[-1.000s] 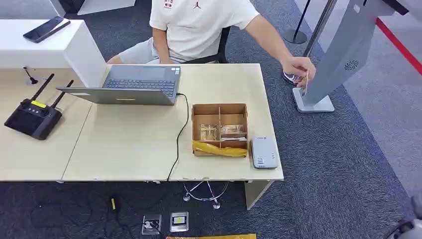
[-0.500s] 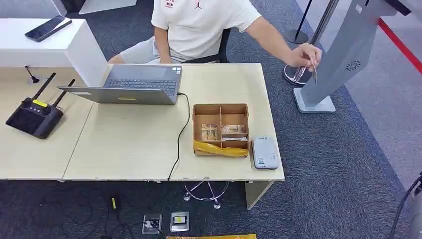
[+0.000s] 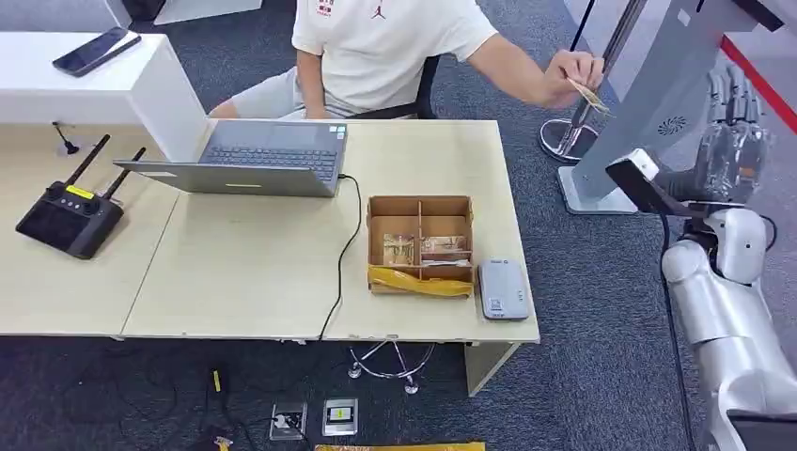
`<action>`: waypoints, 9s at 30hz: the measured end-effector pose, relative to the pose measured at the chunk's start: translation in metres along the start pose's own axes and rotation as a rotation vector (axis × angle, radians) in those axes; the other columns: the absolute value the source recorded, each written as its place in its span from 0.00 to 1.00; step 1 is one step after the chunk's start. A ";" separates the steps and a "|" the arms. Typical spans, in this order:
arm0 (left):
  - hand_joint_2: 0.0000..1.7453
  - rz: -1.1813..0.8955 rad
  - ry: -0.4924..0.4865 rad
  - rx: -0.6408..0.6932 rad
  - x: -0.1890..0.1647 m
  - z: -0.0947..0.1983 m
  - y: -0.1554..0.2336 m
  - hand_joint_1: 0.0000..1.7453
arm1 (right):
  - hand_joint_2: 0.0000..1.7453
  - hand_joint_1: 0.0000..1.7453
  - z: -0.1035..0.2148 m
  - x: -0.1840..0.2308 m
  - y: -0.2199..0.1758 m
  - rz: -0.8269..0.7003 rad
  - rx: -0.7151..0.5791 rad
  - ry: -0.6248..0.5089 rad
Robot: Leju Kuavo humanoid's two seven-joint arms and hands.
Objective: Pass the card to the sensor for recognition and then transmit it.
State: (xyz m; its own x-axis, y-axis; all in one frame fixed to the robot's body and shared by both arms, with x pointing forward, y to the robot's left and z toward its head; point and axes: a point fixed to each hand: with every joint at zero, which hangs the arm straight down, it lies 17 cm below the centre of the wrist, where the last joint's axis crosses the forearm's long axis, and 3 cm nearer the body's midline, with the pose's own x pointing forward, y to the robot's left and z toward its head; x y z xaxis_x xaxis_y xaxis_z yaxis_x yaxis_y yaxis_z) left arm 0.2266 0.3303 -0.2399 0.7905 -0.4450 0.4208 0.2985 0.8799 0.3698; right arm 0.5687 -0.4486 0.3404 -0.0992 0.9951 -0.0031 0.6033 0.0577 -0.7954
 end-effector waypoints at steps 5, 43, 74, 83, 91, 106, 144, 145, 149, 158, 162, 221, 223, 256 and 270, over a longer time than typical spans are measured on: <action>0.00 0.006 -0.002 -0.008 0.003 0.000 -0.001 0.00 | 1.00 0.00 -0.020 0.052 0.003 -0.032 -0.004 -0.114; 0.00 -0.002 0.012 -0.009 -0.013 0.004 -0.006 0.00 | 1.00 1.00 -0.032 0.109 0.053 -0.117 0.170 -0.187; 0.00 0.052 0.027 0.028 -0.031 0.002 0.025 0.00 | 1.00 1.00 0.113 0.081 0.143 -0.116 0.599 -0.129; 0.00 0.048 0.033 0.047 -0.036 0.000 0.045 0.00 | 1.00 1.00 0.150 0.121 0.154 -0.144 0.660 -0.185; 0.00 0.049 0.043 0.062 -0.043 0.000 0.055 0.00 | 1.00 1.00 0.177 0.154 0.167 -0.192 0.702 -0.212; 0.00 0.043 0.079 0.053 -0.064 0.004 0.054 0.00 | 1.00 1.00 0.188 0.203 0.174 -0.253 0.702 -0.275; 0.00 0.030 0.143 0.035 -0.087 0.011 0.037 0.00 | 1.00 1.00 0.221 0.174 0.207 -0.252 0.717 -0.150; 0.00 0.030 0.143 0.034 -0.086 0.011 0.036 0.00 | 1.00 1.00 0.222 0.173 0.208 -0.251 0.718 -0.148; 0.00 0.028 0.143 0.033 -0.086 0.011 0.035 0.00 | 1.00 1.00 0.227 0.168 0.213 -0.245 0.735 -0.133; 0.00 0.021 0.143 0.030 -0.087 0.012 0.035 0.00 | 1.00 1.00 0.228 0.166 0.217 -0.249 0.742 -0.117; 0.00 0.021 0.142 0.028 -0.086 0.012 0.033 0.00 | 1.00 1.00 0.227 0.168 0.217 -0.252 0.737 -0.124; 0.00 -0.069 0.062 -0.015 -0.043 0.003 0.022 0.00 | 1.00 0.00 -0.044 0.182 0.098 -0.123 0.356 -0.235; 0.00 -0.068 0.061 -0.017 -0.043 0.003 0.020 0.00 | 1.00 0.00 -0.043 0.182 0.099 -0.129 0.356 -0.232; 0.00 0.014 0.079 0.003 -0.063 0.010 0.010 0.00 | 1.00 0.00 0.114 0.024 0.146 -0.194 0.820 0.067; 0.00 0.012 0.073 0.019 -0.057 0.006 0.026 0.00 | 1.00 0.00 0.192 0.057 0.145 -0.157 1.035 -0.010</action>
State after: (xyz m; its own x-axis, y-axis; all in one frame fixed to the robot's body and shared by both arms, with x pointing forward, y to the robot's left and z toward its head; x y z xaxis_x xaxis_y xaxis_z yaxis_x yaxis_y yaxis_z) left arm 0.1857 0.3779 -0.2492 0.8312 -0.4203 0.3640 0.2791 0.8816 0.3806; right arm 0.4986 -0.3993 0.1081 -0.1270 0.9814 0.1443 -0.3889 0.0845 -0.9174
